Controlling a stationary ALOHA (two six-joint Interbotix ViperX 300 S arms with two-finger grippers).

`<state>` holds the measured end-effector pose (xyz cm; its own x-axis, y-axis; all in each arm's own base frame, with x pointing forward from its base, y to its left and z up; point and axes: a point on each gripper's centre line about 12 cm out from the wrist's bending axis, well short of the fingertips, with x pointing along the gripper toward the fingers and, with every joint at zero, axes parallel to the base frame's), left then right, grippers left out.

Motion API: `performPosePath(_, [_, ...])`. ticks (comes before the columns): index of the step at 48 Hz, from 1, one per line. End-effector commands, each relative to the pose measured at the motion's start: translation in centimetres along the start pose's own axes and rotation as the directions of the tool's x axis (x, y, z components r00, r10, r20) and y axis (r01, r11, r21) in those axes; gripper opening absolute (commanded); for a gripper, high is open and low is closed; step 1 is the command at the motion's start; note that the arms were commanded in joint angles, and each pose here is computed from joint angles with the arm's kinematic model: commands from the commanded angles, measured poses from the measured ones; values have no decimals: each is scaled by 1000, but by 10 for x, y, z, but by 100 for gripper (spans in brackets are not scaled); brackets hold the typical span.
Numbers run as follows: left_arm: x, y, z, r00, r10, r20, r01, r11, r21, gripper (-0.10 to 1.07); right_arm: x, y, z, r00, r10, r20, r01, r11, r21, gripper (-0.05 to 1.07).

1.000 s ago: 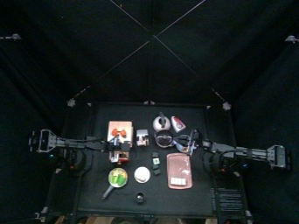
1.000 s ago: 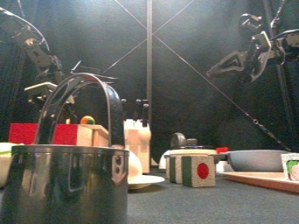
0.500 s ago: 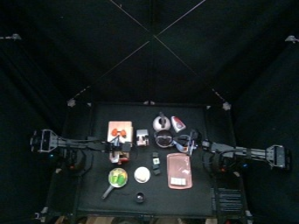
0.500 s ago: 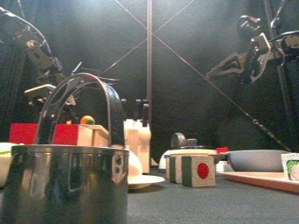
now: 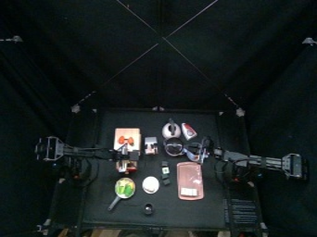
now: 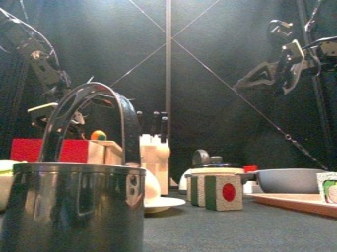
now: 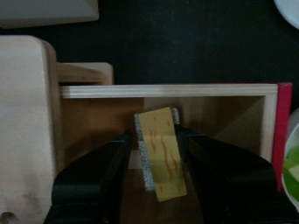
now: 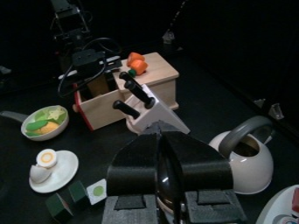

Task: Grab egg sushi

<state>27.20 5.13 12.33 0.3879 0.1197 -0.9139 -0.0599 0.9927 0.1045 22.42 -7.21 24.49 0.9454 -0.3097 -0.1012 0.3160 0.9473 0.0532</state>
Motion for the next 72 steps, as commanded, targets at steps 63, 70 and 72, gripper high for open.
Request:
performPosePath(63, [-66, -18, 19, 981, -2, 196, -19, 995, 101, 64, 2, 2, 27, 996, 12, 84, -10, 1000, -27, 1])
performPosePath(70, [-67, -24, 20, 978, -23, 206, 3, 995, 97, 64, 3, 2, 32, 995, 13, 96, -10, 1000, -27, 1])
performPosePath(72, [-67, -24, 20, 978, -24, 206, 4, 995, 96, 64, 3, 2, 33, 995, 13, 98, -10, 1000, -27, 1])
